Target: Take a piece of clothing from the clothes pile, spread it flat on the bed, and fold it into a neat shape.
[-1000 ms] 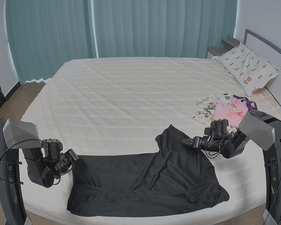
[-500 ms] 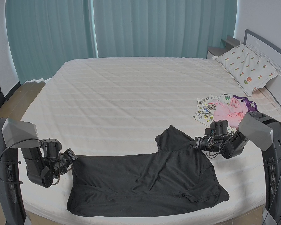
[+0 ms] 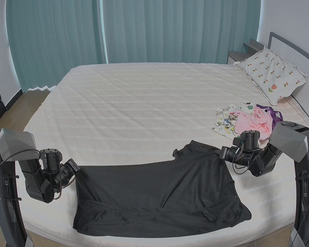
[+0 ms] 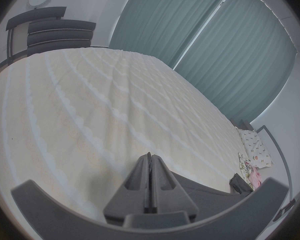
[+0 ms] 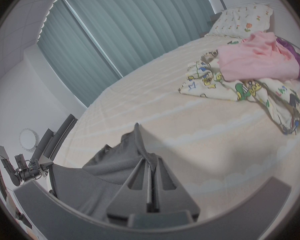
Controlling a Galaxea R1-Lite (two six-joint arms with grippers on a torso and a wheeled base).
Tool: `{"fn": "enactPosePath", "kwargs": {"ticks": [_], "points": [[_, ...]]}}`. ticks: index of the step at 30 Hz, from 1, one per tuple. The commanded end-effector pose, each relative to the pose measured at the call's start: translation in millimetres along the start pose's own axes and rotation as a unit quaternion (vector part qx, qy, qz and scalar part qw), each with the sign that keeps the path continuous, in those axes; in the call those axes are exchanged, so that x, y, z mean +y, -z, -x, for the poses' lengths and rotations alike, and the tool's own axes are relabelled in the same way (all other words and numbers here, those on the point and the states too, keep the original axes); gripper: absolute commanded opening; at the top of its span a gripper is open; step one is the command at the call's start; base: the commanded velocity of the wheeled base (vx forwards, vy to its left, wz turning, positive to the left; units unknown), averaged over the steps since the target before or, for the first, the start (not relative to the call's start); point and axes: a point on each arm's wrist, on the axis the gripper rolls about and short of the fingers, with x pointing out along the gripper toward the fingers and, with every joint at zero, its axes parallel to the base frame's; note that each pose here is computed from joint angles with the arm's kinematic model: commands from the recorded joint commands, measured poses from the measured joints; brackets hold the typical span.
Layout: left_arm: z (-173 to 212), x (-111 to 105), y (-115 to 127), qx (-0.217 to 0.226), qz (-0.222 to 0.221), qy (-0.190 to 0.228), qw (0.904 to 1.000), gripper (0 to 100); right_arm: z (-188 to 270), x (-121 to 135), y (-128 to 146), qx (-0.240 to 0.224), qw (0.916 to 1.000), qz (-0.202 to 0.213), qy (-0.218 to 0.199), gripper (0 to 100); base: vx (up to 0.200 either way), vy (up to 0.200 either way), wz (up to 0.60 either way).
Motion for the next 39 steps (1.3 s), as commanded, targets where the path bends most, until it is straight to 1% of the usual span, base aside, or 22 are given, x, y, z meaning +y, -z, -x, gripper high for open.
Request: {"fn": "enactPosePath", "kwargs": {"ticks": [1, 2, 4, 5, 8, 10, 13, 16, 17, 20, 24, 28, 31, 32, 34, 36, 39], "points": [[2, -2, -5, -0.009, 0.002, 0.004, 0.9999, 0, 4, 2, -4, -0.011, 0.9999, 0.002, -0.005, 0, 0.0, 0.0, 0.0], [5, -2, -11, -0.024, 0.005, 0.01, 0.9997, 0, 5, 1, -3, -0.02, 0.9998, 0.006, -0.006, 0, 0.0, 0.0, 0.0], [5, -2, -13, -0.031, 0.006, 0.014, 0.9994, 0, 6, 1, 4, -0.014, 0.9998, 0.01, -0.005, 0, 0.0, 0.0, 0.0], [5, -3, -13, -0.035, 0.006, 0.017, 0.9992, 0, 7, 2, 2, -0.023, 0.9996, 0.013, -0.01, 0, 0.0, 0.0, 0.0], [7, -1, -13, -0.033, 0.005, 0.015, 0.9993, 0, 9, 5, -6, -0.047, 0.9986, 0.01, -0.02, 0, 0.0, 0.0, 0.0], [8, 1, -14, -0.033, 0.005, 0.013, 0.9994, 0, 8, 6, -8, -0.056, 0.9982, 0.01, -0.021, 0, 0.0, 0.0, 0.0], [9, 3, -11, -0.027, 0.003, 0.008, 0.9996, 0, 11, 4, -4, -0.049, 0.9986, 0.007, -0.018, 0, 0.0, 0.0, 0.0], [11, 6, -7, -0.017, -0.007, 0.004, 0.9998, 0, 14, 3, -4, -0.053, 0.9984, 0.008, -0.019, 0, 0.0, 0.0, 0.0], [14, 7, -5, -0.012, -0.021, 0.001, 0.9997, 0, 20, 2, -2, -0.046, 0.9988, 0.005, -0.015, 0, 0.0, 0.0, 0.0], [16, 7, -6, -0.014, -0.026, 0.002, 0.9996, 0, 27, 1, -2, -0.045, 0.9989, 0.002, -0.014, 0, 0.0, 0.0, 0.0], [20, 4, -9, -0.018, -0.03, 0.01, 0.9993, 0, 46, 7, -3, -0.034, 0.9992, 0.0, -0.023, 0, 0.0, 0.0, 0.0], [24, 5, -8, -0.013, -0.048, 0.008, 0.9987, 0, 65, 8, -2, -0.021, 0.9993, -0.006, -0.031, 0, 0.0, 0.0, 0.0], [32, 7, -5, -0.004, -0.059, 0.003, 0.9982, 0, 78, 8, 8, 0.002, 0.9995, -0.008, -0.032, 0, 0.0, 0.0, 0.0], [34, 9, -3, 0.002, -0.064, -0.001, 0.9979, 0, 84, 8, 16, 0.019, 0.9992, -0.012, -0.033, 0, 0.0, 0.0, 0.0], [36, 11, -1, 0.008, -0.071, -0.005, 0.9974, 0, 92, 8, 25, 0.037, 0.9986, -0.012, -0.034, 0, 0.0, 0.0, 0.0], [39, 16, 5, 0.023, -0.087, -0.015, 0.9959, 0, 99, 7, 41, 0.063, 0.9975, -0.003, -0.03, 0, 0.0, 0.0, 0.0], [43, 22, 14, 0.043, -0.101, -0.027, 0.9935, 0, 105, 2, 58, 0.086, 0.9959, 0.012, -0.023, 0, 0.0, 0.0, 0.0]]}}
